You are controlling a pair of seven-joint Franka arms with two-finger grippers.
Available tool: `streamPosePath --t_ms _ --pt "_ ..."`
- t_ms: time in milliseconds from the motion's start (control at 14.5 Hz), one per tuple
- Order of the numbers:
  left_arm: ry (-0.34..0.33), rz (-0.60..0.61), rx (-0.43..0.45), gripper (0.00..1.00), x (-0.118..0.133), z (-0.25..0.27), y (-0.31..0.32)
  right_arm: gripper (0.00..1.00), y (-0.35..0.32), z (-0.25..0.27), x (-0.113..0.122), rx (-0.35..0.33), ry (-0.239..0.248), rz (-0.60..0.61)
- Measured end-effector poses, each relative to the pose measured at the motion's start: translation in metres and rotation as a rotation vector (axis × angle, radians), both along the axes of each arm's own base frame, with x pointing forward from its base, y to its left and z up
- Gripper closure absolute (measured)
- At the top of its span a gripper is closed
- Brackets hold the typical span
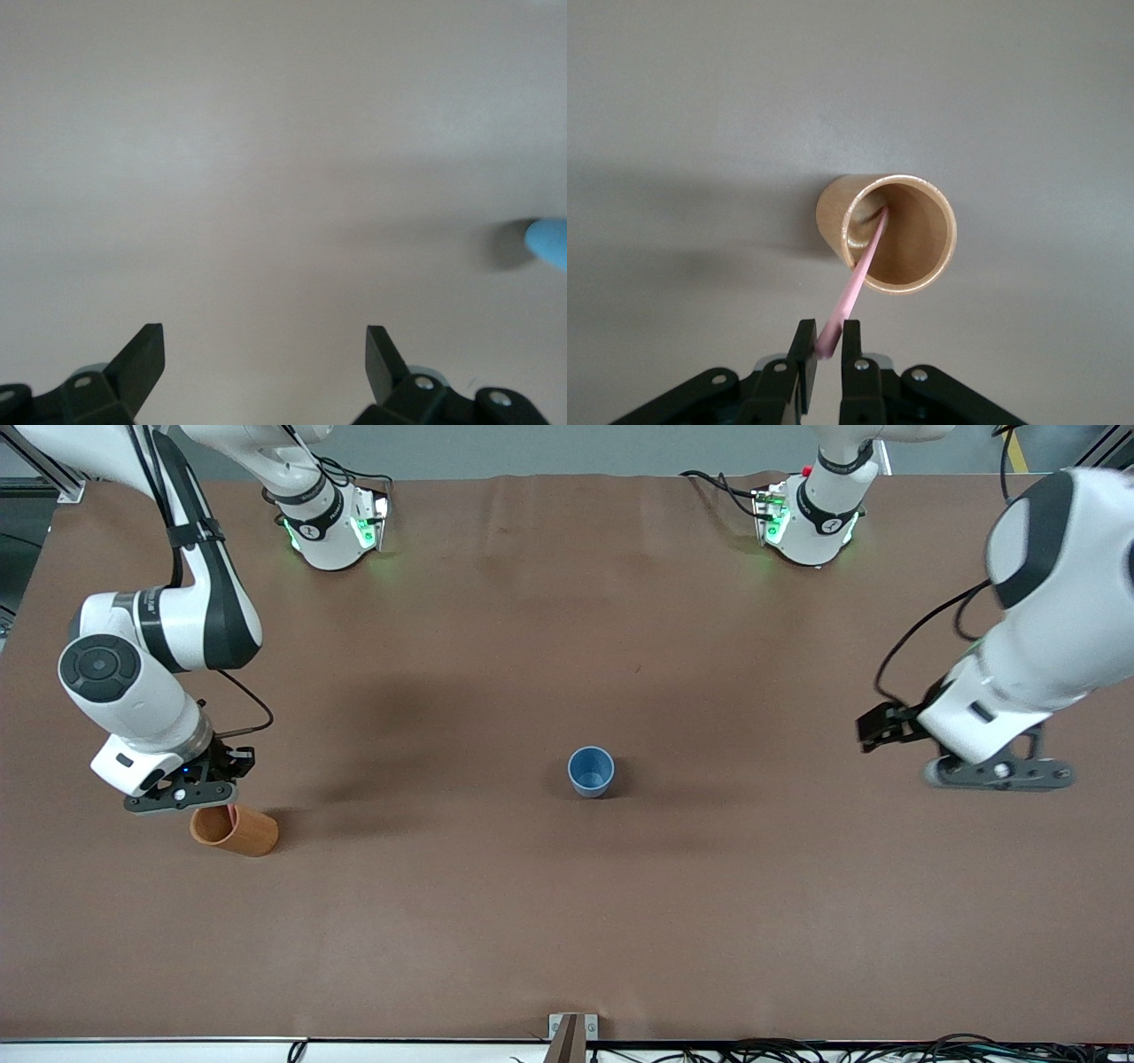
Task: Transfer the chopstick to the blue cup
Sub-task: 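Grasp the pink chopstick with the right gripper while the left gripper withdraws, then lift the pink chopstick out and carry it above the blue cup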
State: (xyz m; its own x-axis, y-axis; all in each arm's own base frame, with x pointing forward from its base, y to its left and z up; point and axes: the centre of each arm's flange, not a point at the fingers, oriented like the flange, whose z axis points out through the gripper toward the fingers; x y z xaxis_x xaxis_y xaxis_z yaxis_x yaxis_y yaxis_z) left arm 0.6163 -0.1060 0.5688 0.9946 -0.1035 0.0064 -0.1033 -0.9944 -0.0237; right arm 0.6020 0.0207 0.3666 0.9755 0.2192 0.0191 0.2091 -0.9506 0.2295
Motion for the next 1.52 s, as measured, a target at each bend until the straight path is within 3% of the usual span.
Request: streamPosePath --t_ms 277,415,691,830,1176,1314,1521 --pt "-0.018 -0.025 0.001 0.0 -0.045 0.071 0.035 0.82 -0.001 0.001 0.0 0.0 -0.003 -0.002" --pt "-0.036 -0.035 -0.001 0.0 -0.061 0.09 0.035 0.9 -0.002 0.003 0.001 -0.004 -0.009 -0.003" --pt "-0.002 -0.041 0.002 0.0 -0.056 0.071 0.031 0.9 -0.004 0.013 0.004 -0.008 -0.013 -0.011" --pt "-0.003 -0.039 0.001 0.0 -0.052 0.068 0.031 0.9 -0.007 0.029 0.007 -0.021 0.011 -0.029" --pt "-0.012 -0.033 -0.002 0.0 -0.051 0.072 0.034 0.9 -0.001 0.121 0.008 -0.053 0.075 -0.085" --pt "-0.012 -0.032 -0.006 0.0 -0.051 0.072 0.034 0.9 0.019 0.169 0.004 -0.023 0.082 -0.089" --pt "-0.009 -0.025 -0.039 0.0 -0.052 0.072 0.031 0.9 0.064 0.216 -0.005 0.08 0.069 -0.057"
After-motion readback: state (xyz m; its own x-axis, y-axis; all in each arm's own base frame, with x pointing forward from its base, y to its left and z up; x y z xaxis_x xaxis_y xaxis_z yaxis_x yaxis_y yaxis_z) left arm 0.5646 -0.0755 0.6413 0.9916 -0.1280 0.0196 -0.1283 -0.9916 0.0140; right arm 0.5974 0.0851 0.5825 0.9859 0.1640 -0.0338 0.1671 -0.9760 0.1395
